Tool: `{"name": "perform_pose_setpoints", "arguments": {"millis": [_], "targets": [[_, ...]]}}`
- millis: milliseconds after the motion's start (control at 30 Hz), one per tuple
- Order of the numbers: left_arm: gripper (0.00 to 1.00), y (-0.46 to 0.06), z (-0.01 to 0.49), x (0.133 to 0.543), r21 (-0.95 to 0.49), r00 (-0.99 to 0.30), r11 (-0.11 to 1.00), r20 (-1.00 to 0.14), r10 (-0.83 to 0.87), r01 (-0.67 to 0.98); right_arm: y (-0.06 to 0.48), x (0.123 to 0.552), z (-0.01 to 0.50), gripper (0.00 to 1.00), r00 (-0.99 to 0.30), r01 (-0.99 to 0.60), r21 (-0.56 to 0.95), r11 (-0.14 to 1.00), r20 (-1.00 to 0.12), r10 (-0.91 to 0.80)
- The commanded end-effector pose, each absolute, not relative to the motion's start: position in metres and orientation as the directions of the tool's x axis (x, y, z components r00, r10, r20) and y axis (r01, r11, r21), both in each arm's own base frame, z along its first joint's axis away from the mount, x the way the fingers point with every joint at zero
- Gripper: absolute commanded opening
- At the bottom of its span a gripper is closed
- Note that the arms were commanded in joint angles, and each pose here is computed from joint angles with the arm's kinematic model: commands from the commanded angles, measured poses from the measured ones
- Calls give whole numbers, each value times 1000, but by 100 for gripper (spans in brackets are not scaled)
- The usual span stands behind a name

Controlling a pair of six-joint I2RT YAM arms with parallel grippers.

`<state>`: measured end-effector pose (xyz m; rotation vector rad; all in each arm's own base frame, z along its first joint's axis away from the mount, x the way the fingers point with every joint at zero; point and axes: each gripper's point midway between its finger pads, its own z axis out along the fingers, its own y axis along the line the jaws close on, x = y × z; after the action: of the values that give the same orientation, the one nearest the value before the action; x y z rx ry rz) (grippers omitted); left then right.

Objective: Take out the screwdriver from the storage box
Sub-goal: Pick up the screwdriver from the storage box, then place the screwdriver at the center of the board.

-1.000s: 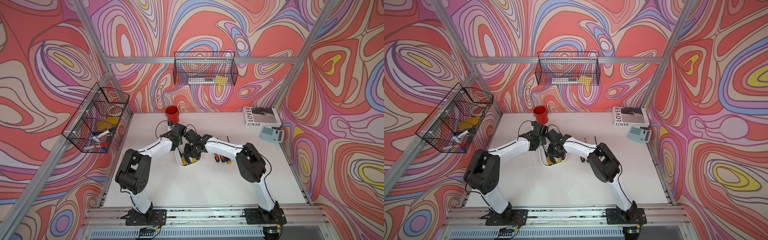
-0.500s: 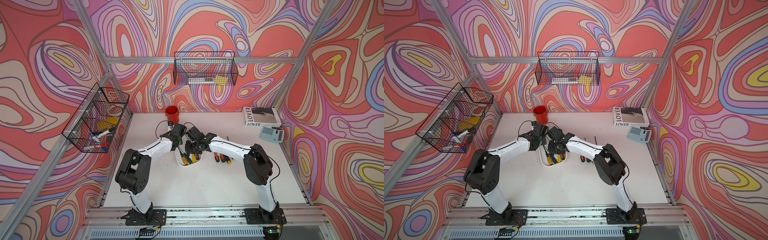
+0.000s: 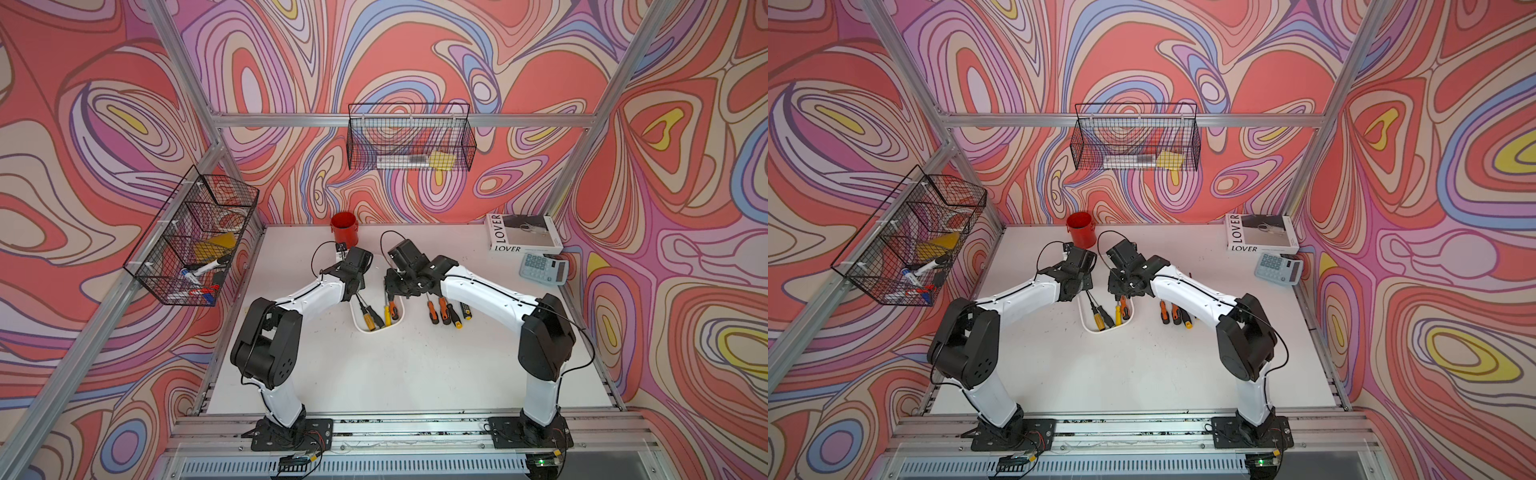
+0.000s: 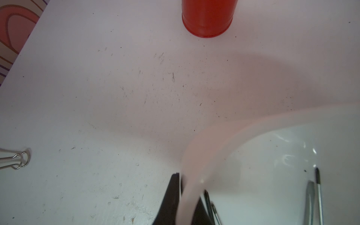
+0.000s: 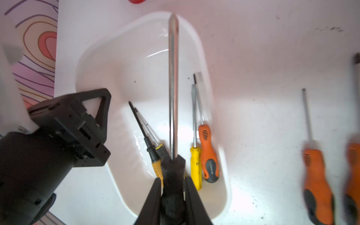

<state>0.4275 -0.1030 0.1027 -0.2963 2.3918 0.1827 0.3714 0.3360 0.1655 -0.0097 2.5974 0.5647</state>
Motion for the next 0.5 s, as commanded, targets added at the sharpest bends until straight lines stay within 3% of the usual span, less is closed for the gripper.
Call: {"name": "perform_pose_setpoints", "arguments": {"millis": [0,467], "targets": [[0,-98,103,427,106,-730,959,-672,-127,-264,295,376,159,0,-885,-97,271,958,-464,42],[0,-92,115,423,138,-727,956,-680,-100,-260,251,366,86,0,-937,-206,16,978,-291,-192]]}}
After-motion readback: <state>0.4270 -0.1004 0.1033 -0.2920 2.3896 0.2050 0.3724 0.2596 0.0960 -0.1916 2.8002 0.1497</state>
